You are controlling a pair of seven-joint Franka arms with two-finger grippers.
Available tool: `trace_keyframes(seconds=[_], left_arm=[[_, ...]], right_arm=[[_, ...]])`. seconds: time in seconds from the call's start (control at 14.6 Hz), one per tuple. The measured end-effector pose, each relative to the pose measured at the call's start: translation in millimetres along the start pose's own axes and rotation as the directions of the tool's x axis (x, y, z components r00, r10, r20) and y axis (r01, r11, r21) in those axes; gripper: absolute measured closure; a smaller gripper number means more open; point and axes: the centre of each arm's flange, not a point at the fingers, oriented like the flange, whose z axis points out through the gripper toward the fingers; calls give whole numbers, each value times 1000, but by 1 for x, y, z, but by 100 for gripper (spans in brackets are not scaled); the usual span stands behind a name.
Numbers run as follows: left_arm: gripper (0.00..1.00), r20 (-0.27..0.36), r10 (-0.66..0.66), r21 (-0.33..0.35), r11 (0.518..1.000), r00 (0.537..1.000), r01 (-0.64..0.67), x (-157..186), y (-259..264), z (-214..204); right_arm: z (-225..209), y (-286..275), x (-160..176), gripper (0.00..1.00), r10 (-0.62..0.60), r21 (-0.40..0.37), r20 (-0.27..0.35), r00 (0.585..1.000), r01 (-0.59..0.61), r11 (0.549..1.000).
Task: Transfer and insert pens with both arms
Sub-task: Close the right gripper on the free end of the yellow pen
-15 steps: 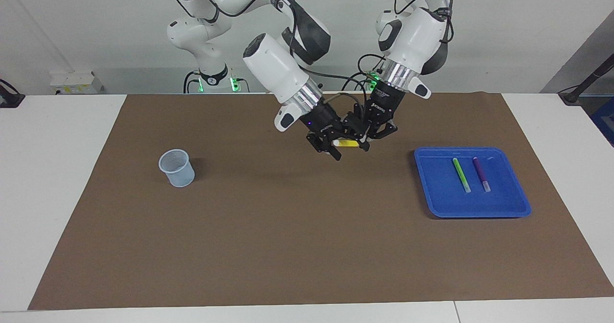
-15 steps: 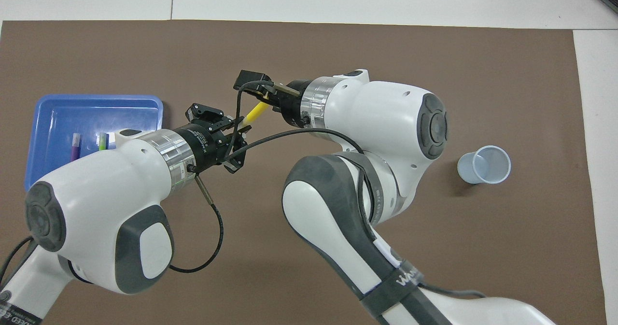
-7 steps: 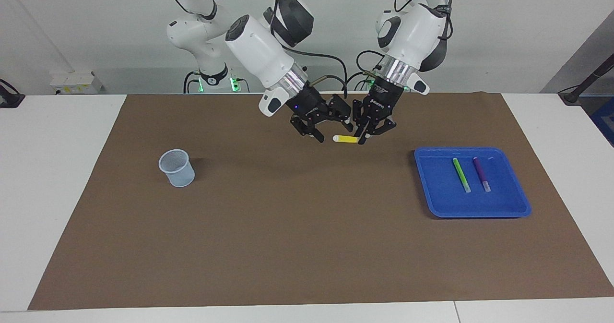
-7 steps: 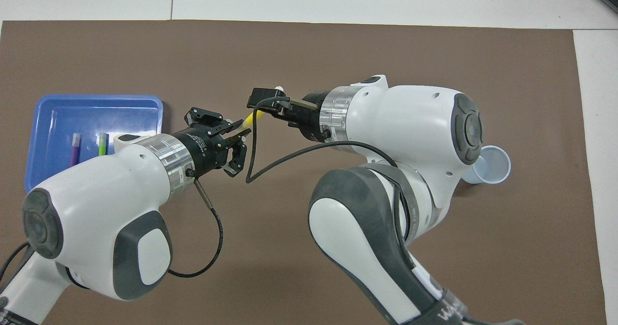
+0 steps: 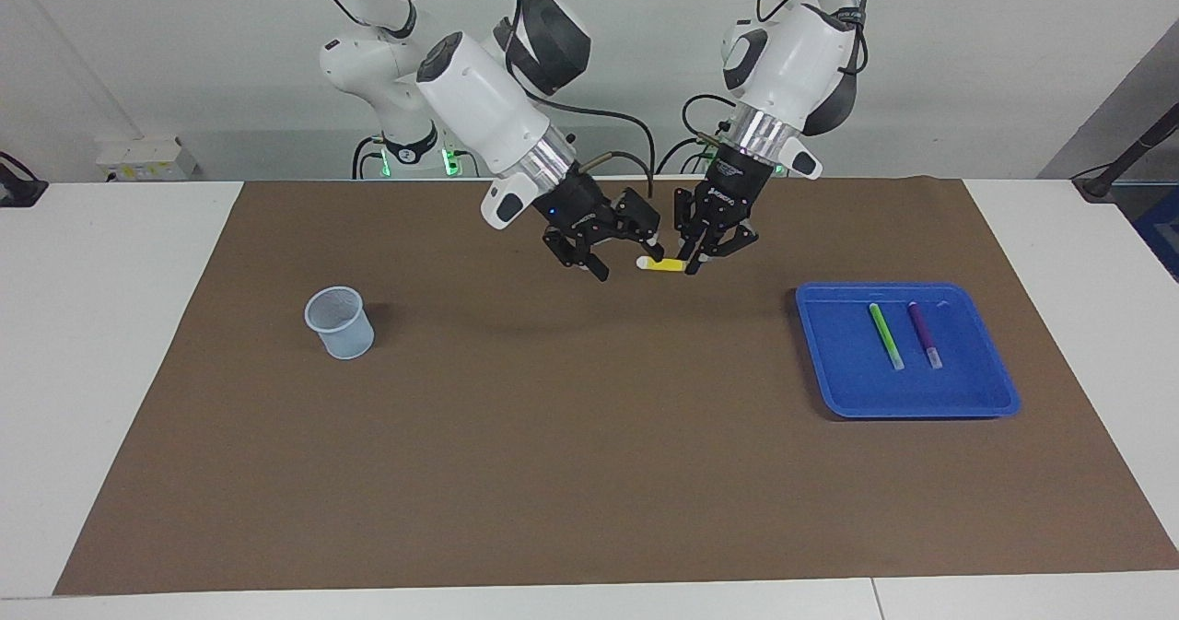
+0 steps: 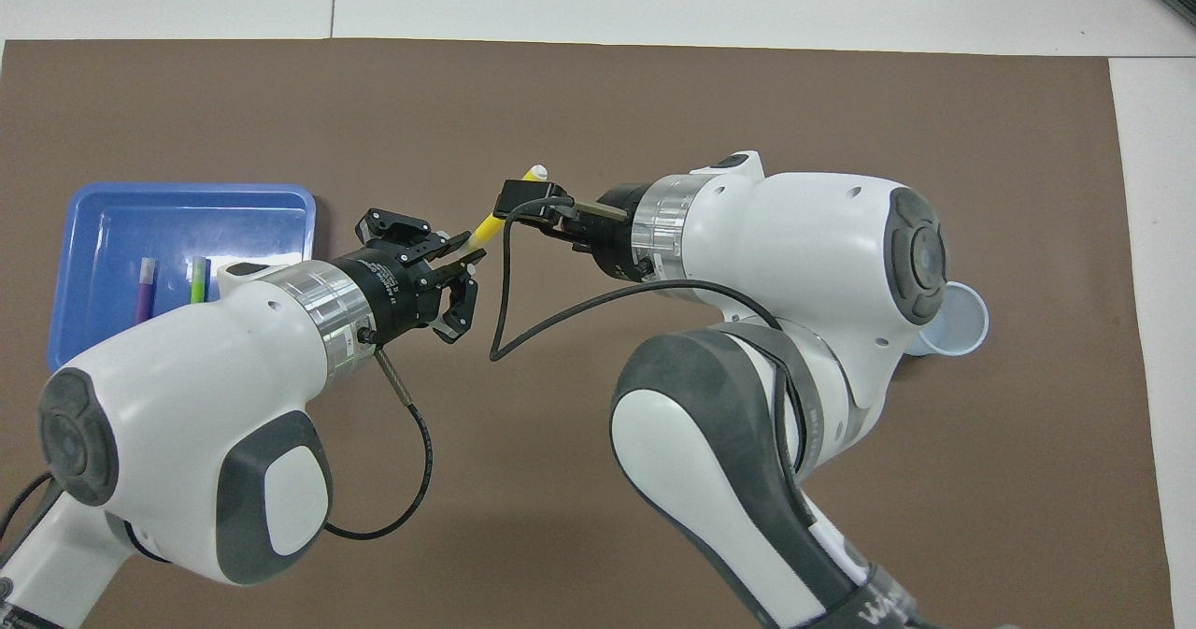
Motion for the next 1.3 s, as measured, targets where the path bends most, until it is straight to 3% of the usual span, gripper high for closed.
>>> trace_keyframes(seconds=[1.1,1.16,1.3], left_arm=[[83,-12,63,-6,998,998,-63,-5,-15,-3],[83,-13,63,-5,998,998,-63,-4,-15,-2],[83,-14,62,-5,998,998,-63,-4,-15,-2]], right_arm=[[-12,-11,1,0,-13,-2,52,999,14,1000],[-11,-11,-1,7,-14,-6,64,998,15,1000],[-10,-10,-4,10,-15,-16,92,996,17,1000]])
